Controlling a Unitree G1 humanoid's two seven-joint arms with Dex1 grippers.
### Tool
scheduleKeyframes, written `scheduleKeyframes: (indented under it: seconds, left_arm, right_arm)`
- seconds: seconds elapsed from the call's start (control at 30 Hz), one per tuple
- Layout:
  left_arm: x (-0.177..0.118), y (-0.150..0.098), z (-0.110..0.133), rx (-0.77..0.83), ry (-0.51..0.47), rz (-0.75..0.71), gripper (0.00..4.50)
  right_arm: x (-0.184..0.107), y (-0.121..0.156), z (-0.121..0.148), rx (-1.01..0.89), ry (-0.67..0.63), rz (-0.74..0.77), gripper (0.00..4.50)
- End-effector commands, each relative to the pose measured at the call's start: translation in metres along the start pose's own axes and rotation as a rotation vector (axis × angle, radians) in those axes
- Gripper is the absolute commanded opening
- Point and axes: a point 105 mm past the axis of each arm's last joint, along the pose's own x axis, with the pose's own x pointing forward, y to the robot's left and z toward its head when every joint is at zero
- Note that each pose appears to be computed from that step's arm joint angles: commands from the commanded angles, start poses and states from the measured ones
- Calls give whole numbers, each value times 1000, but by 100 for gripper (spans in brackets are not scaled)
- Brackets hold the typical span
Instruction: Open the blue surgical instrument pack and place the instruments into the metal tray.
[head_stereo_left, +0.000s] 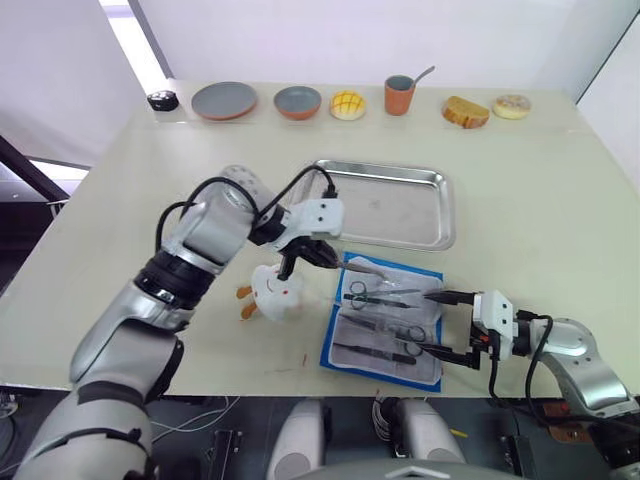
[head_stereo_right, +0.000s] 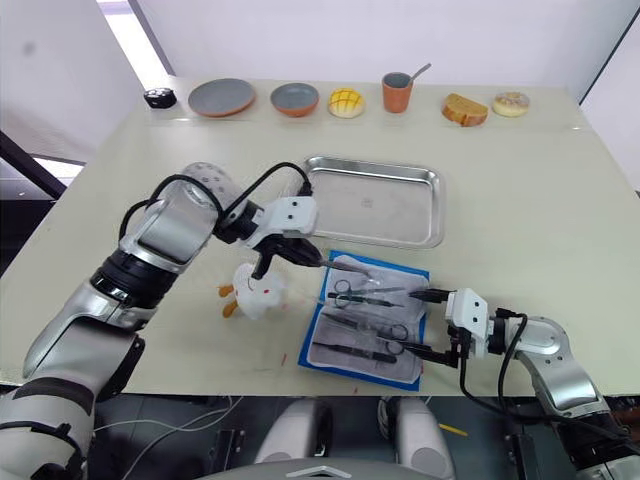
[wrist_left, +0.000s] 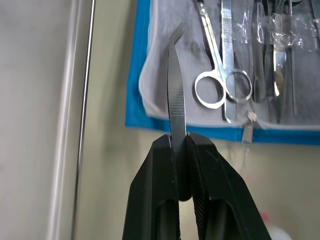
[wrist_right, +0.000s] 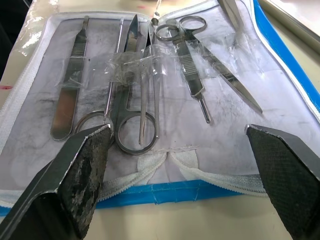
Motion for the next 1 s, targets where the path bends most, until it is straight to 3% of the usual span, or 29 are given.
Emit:
scheduleKeyframes:
  seconds: [0.03, 0.23, 0.47, 0.53, 0.6, 0.83, 1.0]
  left_arm:
    - [-25, -1, 10, 15, -84, 58, 2]
    - [-57, 11, 7, -134, -244, 231, 2]
    - [-60, 38, 5, -335, -380, 500, 2]
    - [-57, 55, 3, -436, -410, 649, 2]
    - [-54, 70, 1, -529, -412, 793, 2]
    - [-25, 99, 0, -806, -378, 936, 2]
    - [-4, 109, -2, -901, -343, 982, 2]
  right_arm:
    - [-7, 20, -55, 128, 232, 37, 450]
    - [-11, 19, -55, 132, 239, 48, 450]
    - [-13, 18, -52, 136, 237, 58, 450]
    - [-14, 17, -51, 136, 237, 60, 450]
    - [-15, 17, -50, 134, 239, 65, 450]
    - [-16, 15, -47, 132, 241, 73, 450]
    - [-16, 15, -46, 128, 248, 90, 450]
